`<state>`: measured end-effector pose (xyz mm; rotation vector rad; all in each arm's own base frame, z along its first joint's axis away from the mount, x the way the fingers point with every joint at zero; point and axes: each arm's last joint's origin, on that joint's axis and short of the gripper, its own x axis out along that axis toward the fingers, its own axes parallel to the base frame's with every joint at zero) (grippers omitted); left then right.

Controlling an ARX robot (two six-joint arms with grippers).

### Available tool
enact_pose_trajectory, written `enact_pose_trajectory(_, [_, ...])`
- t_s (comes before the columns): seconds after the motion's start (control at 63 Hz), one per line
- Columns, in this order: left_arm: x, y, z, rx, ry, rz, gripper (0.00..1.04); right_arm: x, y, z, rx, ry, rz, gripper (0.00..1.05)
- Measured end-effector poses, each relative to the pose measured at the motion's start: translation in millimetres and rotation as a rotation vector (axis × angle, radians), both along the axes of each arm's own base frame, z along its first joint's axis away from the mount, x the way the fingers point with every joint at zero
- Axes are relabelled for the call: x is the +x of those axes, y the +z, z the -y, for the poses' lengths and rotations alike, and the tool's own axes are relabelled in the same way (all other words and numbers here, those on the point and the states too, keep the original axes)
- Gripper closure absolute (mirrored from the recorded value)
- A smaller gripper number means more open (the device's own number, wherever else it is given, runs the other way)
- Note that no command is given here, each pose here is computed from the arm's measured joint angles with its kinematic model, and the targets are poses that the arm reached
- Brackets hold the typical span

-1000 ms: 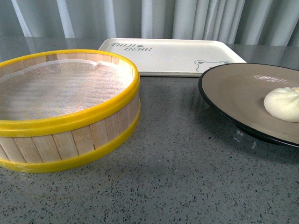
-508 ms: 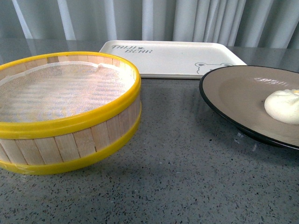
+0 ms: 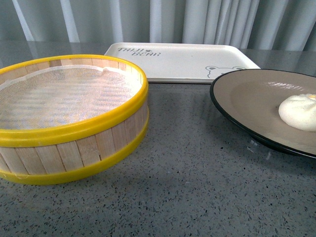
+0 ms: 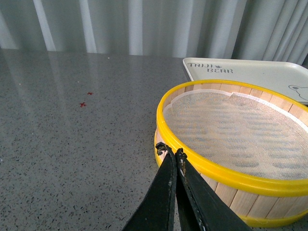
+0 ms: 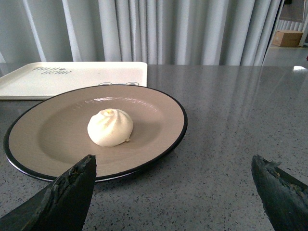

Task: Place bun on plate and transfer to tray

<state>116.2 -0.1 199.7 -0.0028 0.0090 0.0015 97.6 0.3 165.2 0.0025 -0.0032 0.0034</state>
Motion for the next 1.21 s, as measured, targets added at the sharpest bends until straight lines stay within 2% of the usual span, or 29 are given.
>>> enact_pose_trajectory(0.429, [-7.8, -19.0, -0.1, 0.0, 0.0, 0.01, 1.01, 0.0, 0.0, 0.0, 0.0, 0.0, 0.0, 0.09])
enact_pose_trajectory(0.54, [-15.8, -26.4, 0.0, 0.0, -0.001, -0.021, 1.01, 0.0, 0.0, 0.0, 0.0, 0.0, 0.0, 0.09])
enact_pose_trajectory(0.81, [-19.9, -27.7, 0.1, 0.0, -0.003, 0.029, 1.01, 0.0, 0.0, 0.0, 0.0, 0.0, 0.0, 0.09])
enact_pose_trajectory(1.206, [-20.0, -27.5, 0.0, 0.0, -0.002, 0.031, 1.01, 0.0, 0.0, 0.0, 0.0, 0.0, 0.0, 0.09])
